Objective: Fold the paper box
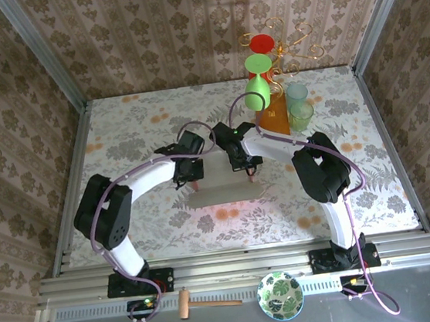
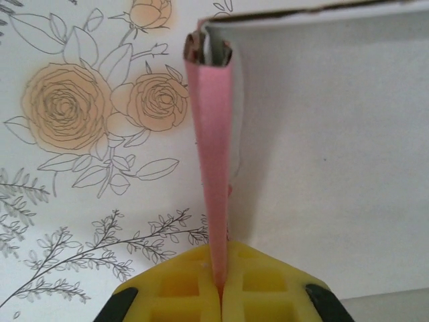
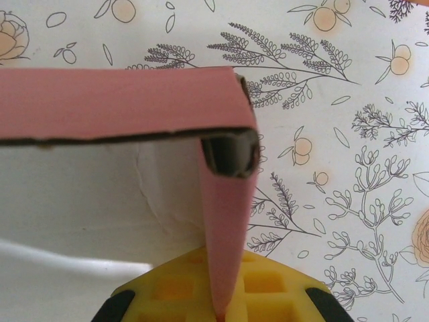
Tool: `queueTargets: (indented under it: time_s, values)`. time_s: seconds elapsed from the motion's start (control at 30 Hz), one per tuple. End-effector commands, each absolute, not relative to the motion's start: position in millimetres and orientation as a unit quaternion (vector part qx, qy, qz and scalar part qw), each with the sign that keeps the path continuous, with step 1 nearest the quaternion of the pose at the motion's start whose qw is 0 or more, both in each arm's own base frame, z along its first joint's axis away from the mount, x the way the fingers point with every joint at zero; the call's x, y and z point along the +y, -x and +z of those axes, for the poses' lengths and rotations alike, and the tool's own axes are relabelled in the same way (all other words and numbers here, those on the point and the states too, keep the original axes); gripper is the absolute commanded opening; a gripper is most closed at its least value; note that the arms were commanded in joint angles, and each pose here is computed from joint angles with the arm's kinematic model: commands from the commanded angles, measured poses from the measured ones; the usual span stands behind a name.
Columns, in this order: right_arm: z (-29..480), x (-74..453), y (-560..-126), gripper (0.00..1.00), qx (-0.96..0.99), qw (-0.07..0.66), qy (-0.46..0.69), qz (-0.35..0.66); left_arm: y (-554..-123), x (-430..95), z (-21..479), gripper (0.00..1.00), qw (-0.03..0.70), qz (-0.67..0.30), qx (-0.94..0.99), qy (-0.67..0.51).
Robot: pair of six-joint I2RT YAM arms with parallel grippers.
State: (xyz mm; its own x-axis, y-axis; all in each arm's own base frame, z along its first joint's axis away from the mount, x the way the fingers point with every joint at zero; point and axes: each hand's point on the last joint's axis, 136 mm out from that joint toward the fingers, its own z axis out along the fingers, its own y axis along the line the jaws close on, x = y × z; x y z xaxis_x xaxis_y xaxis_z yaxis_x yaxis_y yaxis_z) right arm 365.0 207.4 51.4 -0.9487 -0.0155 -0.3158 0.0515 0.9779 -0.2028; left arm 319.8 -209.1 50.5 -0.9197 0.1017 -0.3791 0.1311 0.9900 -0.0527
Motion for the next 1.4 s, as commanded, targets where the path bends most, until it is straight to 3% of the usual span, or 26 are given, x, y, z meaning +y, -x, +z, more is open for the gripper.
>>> queueTargets:
  time_s: [0.0,0.23,0.57,0.8,0.87,1.1,1.37]
  values:
    - [56.6,195.4,-363.4,0.00,0.979,0.156,-0.018,-0.132,-309.8,-169.4,38.0,0.00,0.174,0.087,0.979,-0.054]
    - [55.7,194.9,-359.2,0.00,0.979,0.150,-0.039,-0.135,-307.9,-151.0,30.2,0.00,0.193,0.139,0.971,-0.017]
    - [52.9,197.1,-353.1,0.00,0.981,0.137,-0.059,-0.126,-311.9,-162.0,24.3,0.00,0.178,0.139,0.974,-0.025]
    - [49.5,199.1,-352.3,0.00,0.982,0.135,-0.059,-0.117,-320.7,-189.8,70.0,0.33,0.225,0.047,0.973,-0.040]
    - [48.9,199.8,-352.6,0.00,0.982,0.133,-0.059,-0.116,-323.8,-202.1,88.5,0.37,0.240,0.008,0.969,-0.047]
    - [48.7,201.6,-353.7,0.00,0.983,0.131,-0.070,-0.110,-324.1,-222.8,144.6,0.41,0.272,-0.083,0.958,-0.033]
    - [52.2,201.4,-343.6,0.00,0.981,0.112,-0.123,-0.097,-315.6,-182.4,182.7,0.38,0.292,-0.111,0.947,0.075]
